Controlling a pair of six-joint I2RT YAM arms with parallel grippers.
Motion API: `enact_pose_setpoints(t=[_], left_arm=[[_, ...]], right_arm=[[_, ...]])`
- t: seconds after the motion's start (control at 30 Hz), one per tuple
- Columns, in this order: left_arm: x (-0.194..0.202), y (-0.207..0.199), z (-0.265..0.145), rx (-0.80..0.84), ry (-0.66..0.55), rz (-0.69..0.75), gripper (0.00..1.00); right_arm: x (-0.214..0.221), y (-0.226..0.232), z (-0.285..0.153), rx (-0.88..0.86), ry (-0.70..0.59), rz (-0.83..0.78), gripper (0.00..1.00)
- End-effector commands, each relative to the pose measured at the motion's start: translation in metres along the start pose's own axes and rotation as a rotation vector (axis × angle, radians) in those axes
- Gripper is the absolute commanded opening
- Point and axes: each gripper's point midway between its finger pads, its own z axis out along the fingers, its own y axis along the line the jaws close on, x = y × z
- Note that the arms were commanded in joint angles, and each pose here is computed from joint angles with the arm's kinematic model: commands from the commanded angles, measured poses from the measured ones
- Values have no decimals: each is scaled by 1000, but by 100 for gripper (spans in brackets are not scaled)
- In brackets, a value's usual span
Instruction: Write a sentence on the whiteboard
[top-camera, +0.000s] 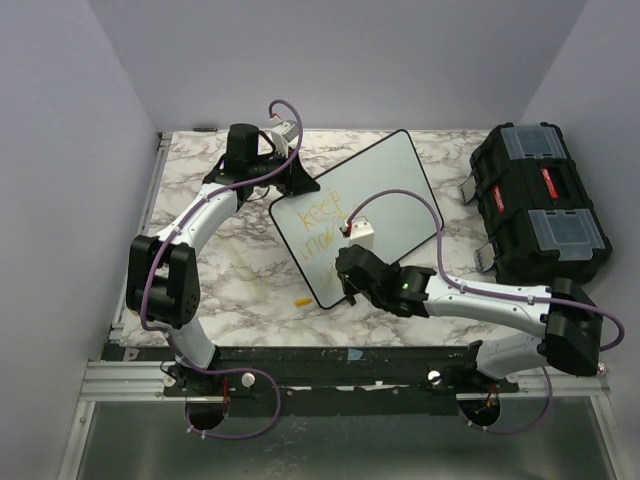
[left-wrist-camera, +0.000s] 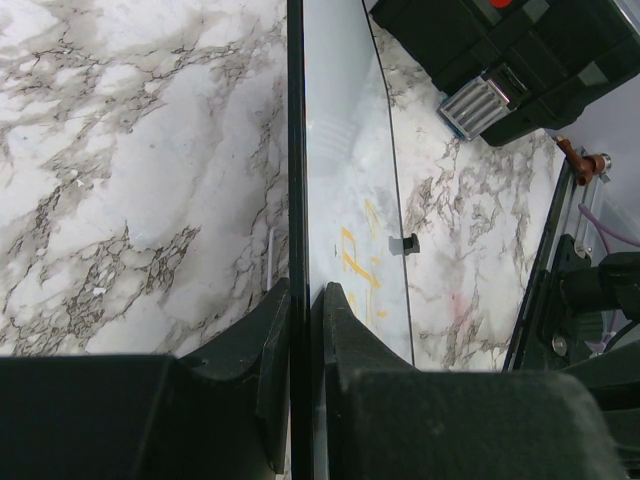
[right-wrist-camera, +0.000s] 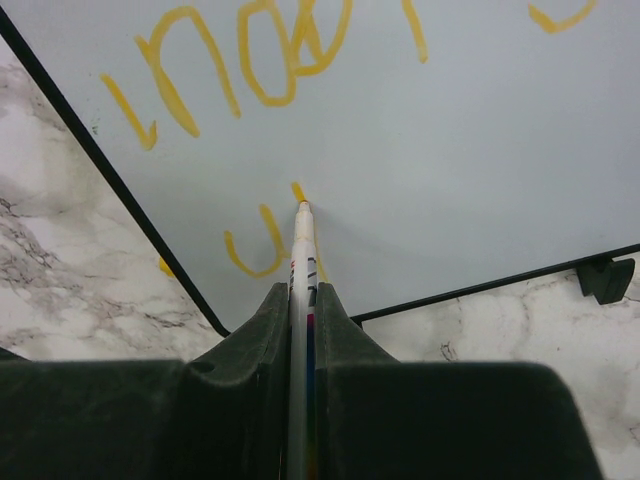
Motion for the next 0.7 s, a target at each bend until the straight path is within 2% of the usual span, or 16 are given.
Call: enact_pose_setpoints(t=[0.0,0.67], left_arm=[[32,-9,12,62,90,34,0],[33,-9,12,62,90,37,0]], right_arm=[[-22,0,4,32,-66,12,1],[-2,-14,11,101,-22,-16,1]])
